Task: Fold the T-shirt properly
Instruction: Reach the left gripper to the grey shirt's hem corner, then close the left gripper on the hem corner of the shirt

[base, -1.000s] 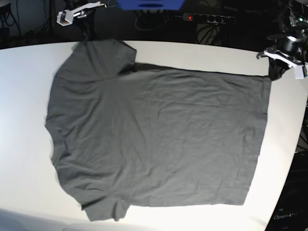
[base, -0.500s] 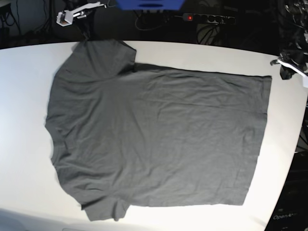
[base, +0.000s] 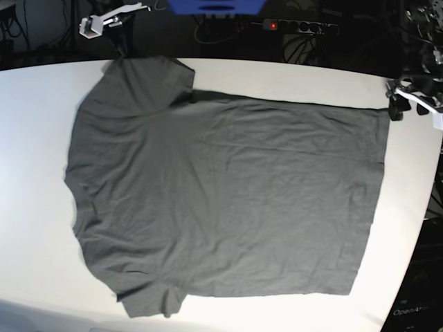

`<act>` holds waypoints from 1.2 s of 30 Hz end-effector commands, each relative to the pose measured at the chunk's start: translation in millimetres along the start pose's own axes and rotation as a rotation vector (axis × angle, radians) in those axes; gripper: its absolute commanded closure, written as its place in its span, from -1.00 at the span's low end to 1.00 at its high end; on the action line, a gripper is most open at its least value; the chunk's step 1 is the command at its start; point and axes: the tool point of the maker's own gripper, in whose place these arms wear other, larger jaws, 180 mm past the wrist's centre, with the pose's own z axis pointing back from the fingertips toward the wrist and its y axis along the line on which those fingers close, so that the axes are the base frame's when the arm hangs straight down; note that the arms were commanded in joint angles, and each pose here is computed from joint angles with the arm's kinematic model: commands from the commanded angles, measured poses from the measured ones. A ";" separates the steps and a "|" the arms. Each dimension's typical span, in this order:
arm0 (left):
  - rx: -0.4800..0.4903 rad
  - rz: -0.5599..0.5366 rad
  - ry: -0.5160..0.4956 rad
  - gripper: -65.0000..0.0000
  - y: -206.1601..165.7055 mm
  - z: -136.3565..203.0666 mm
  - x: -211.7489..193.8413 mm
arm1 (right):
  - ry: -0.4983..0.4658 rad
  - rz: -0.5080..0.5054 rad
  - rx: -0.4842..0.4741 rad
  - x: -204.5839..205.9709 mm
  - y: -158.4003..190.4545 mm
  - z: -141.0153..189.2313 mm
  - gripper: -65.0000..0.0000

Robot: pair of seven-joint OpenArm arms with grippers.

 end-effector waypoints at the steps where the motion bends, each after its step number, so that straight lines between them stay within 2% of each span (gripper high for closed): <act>1: 0.002 -0.009 -0.052 -0.43 3.0 0.9 17.0 | -0.021 0.001 -0.002 6.0 -2.9 3.8 0.97; 7: -0.070 0.005 -0.021 -0.43 0.7 -20.5 7.9 | -0.018 0.001 -0.003 5.2 -3.1 4.0 0.97; 11: -0.071 0.038 0.005 -0.43 5.2 -29.8 -1.7 | -0.018 0.001 -0.003 5.2 -3.1 4.0 0.97; 16: -0.045 0.001 0.018 -0.43 6.1 -37.2 1.2 | -0.018 0.001 -0.003 5.2 -3.1 4.0 0.97; 25: -0.103 -0.025 0.031 -0.43 -20.3 -48.8 0.5 | 0.009 0.005 0.004 2.5 -2.8 -5.2 0.98; 33: -0.101 -0.027 0.028 -0.43 -20.7 -50.6 3.3 | 0.009 0.005 0.006 2.7 -2.4 -5.8 0.98; 36: -0.103 0.001 0.057 -0.43 -19.9 -54.4 -9.6 | 0.008 0.005 0.008 2.9 -1.9 -6.5 0.98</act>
